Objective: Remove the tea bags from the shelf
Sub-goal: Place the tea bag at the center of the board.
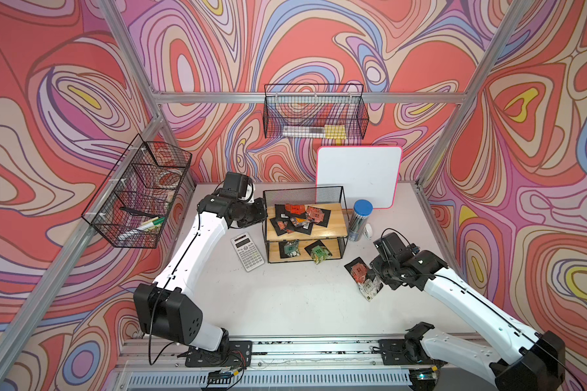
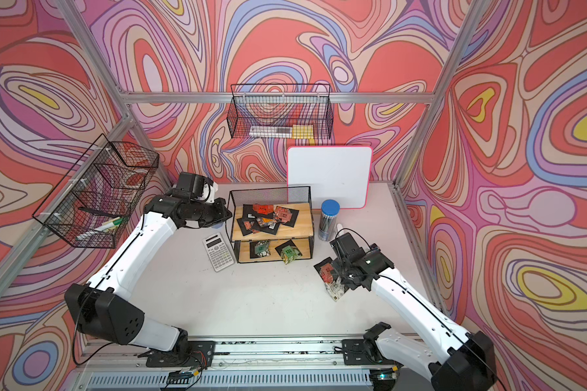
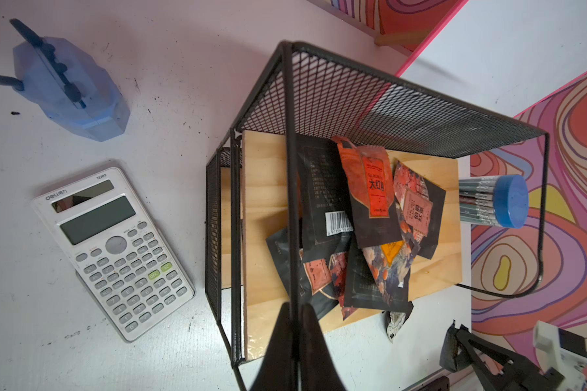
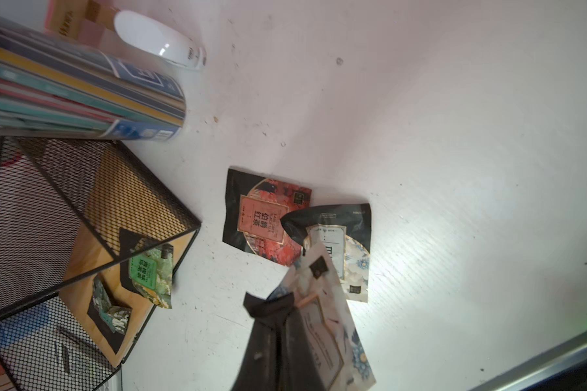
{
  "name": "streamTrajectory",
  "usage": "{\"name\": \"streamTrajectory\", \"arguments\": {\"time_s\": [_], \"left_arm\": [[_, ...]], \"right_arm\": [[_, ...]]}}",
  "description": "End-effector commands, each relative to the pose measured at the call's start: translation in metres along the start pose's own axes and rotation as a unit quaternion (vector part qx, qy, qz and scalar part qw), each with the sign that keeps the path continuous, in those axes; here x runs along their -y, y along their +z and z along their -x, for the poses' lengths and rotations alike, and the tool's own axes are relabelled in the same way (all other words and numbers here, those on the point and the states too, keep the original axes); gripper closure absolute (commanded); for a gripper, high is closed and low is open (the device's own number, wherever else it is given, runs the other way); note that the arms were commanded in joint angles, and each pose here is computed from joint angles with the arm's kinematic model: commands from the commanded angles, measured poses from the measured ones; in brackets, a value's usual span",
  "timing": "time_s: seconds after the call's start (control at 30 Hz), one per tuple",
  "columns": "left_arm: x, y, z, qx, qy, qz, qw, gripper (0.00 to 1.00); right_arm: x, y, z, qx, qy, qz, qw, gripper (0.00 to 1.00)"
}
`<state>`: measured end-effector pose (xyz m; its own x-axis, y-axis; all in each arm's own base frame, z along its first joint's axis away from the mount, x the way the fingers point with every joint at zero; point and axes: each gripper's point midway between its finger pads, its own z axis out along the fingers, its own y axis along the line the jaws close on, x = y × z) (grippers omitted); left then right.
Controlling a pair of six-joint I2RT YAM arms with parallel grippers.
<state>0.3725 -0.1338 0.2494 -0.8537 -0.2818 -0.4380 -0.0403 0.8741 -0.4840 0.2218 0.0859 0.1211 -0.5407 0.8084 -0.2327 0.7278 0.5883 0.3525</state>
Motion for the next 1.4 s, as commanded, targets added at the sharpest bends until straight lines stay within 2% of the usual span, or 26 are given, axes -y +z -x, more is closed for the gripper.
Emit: {"name": "streamTrajectory", "arguments": {"time_s": [0.0,0.43,0.5,0.63,0.9,1.1,1.37], "left_arm": [[-0.003,0.004,0.007,0.007,-0.006,0.007,1.000,1.00],[-0.002,0.003,0.006,0.008,-0.007,0.006,1.000,1.00],[-0.003,0.002,0.006,0.007,-0.007,0.007,1.000,1.00],[-0.002,0.002,0.006,0.007,-0.005,0.006,1.000,1.00],[-0.002,0.002,0.006,0.007,-0.006,0.004,1.000,1.00],[-0.001,0.002,0.006,0.006,-0.007,0.003,1.000,1.00],[-0.001,0.003,0.006,0.005,-0.009,0.002,1.000,1.00]], "right_arm": [[-0.006,0.012,-0.010,-0.024,0.033,0.019,0.999,1.00],[0.025,0.055,-0.042,-0.083,0.059,-0.031,0.994,0.98],[0.025,0.057,-0.043,-0.084,0.057,-0.032,0.994,0.95],[0.025,0.061,-0.044,-0.087,0.054,-0.032,0.994,0.82],[0.017,0.064,-0.045,-0.091,0.052,-0.025,0.994,0.68],[0.002,0.038,-0.022,-0.046,0.028,-0.018,0.998,0.52],[-0.038,-0.026,0.033,0.064,-0.040,0.011,0.997,0.32]]}}
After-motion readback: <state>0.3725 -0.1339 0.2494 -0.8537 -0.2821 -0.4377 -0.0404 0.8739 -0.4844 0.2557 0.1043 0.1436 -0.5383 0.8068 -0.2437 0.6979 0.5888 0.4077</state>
